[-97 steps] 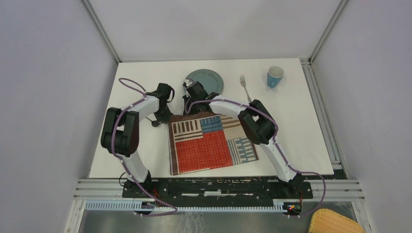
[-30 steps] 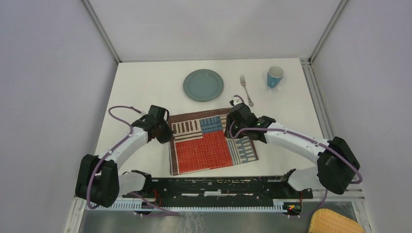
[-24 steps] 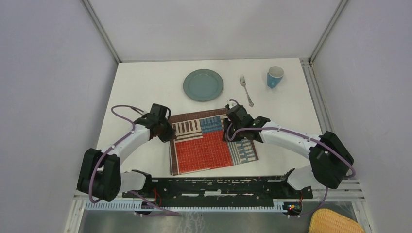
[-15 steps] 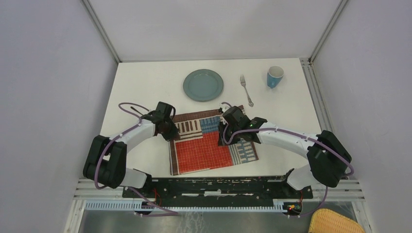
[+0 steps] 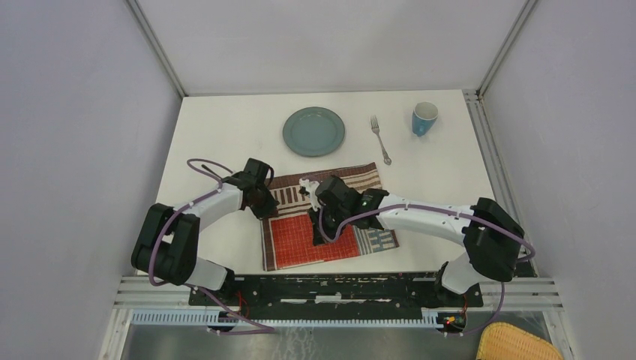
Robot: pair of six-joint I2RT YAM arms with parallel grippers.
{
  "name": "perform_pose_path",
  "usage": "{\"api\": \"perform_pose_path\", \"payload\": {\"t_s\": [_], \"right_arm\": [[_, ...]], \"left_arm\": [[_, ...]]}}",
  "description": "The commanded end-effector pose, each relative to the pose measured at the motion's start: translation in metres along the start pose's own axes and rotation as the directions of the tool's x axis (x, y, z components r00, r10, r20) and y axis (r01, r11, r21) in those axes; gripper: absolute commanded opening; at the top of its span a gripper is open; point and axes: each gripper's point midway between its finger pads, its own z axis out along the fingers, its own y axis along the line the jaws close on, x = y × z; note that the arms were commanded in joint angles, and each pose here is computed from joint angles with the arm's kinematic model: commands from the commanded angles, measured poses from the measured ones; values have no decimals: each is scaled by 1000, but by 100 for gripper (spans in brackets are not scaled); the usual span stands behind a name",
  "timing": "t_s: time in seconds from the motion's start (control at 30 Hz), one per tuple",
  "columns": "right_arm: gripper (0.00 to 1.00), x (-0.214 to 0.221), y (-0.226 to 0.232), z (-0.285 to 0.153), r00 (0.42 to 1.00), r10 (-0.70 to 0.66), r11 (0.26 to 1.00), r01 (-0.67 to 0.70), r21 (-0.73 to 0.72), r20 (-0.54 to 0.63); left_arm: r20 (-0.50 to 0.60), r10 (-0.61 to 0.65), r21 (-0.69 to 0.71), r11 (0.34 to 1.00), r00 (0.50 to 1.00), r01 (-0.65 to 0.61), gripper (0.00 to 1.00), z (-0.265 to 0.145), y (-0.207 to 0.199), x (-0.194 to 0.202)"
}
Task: Set the dinner table for one person
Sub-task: Adjust the napkin at the center of the board.
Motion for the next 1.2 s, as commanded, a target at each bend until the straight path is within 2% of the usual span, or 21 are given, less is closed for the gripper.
{"api": "perform_pose_path", "payload": {"t_s": [0.0, 0.27, 0.47, 0.8, 1.17], "right_arm": [[0, 10, 21, 6, 997, -63, 996, 61, -65, -36], [0, 48, 26, 30, 993, -73, 993, 64, -100, -93], [0, 67, 21, 56, 989, -72, 995, 62, -74, -132], [0, 68, 38, 86, 981, -113, 991, 100, -87, -156], [0, 65, 33, 89, 980, -125, 992, 118, -53, -155]], "left_arm": [[42, -31, -19, 999, 999, 32, 2, 1, -2, -7], [63, -14, -21, 1000, 998, 16, 2, -3, -3, -11], [80, -6, -22, 1000, 997, 8, 2, -6, -3, -15], [98, 1, -19, 1000, 995, 1, 2, -10, -6, -20], [95, 2, -23, 1000, 995, 1, 2, -7, -7, -21]]}}
